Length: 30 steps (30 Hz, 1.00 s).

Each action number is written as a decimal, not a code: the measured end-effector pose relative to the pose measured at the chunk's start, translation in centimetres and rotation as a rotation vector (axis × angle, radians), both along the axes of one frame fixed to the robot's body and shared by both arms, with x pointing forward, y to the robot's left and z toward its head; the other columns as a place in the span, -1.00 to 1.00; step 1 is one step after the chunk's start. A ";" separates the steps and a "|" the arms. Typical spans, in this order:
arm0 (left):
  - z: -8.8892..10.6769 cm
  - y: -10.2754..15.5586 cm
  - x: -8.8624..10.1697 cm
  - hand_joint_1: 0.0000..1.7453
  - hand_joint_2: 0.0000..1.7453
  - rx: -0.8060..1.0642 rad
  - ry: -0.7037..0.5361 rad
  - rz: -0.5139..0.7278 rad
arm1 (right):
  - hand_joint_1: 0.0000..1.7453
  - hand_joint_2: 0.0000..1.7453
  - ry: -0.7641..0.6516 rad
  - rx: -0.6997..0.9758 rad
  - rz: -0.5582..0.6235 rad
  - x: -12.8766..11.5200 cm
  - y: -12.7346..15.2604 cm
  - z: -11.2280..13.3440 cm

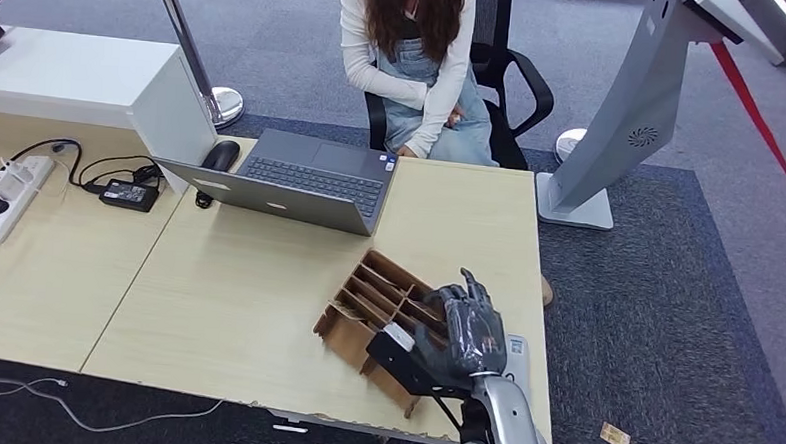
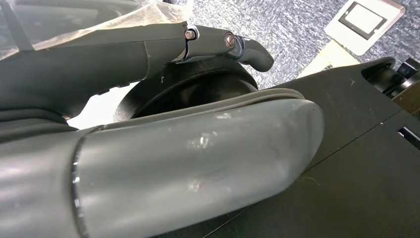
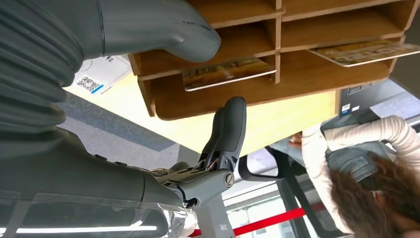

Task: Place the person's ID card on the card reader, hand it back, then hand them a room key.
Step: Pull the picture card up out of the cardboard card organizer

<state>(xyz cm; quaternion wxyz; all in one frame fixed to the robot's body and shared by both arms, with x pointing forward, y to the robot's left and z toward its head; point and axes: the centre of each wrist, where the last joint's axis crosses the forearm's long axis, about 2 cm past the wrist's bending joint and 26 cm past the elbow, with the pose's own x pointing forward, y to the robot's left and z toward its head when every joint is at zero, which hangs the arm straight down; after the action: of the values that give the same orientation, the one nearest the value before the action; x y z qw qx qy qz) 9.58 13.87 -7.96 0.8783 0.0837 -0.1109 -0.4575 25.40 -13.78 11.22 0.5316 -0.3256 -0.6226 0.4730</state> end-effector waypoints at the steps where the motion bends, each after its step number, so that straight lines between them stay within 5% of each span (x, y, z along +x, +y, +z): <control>1: 0.0 0.0 0.0 -1.00 -1.00 0.000 0.000 0.000 | -0.02 1.00 -0.003 0.000 -0.004 0.0 -0.1 0.0; 30: 0.0 0.0 0.0 -1.00 -1.00 0.007 -0.005 0.008 | -0.01 1.00 -0.021 0.006 -0.028 0.3 -0.7 0.0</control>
<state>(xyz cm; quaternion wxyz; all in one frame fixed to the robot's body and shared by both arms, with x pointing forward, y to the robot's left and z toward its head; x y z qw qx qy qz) 9.58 13.89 -7.95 0.8797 0.0883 -0.1110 -0.4540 25.70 -14.46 11.20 0.5327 -0.3374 -0.6250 0.4601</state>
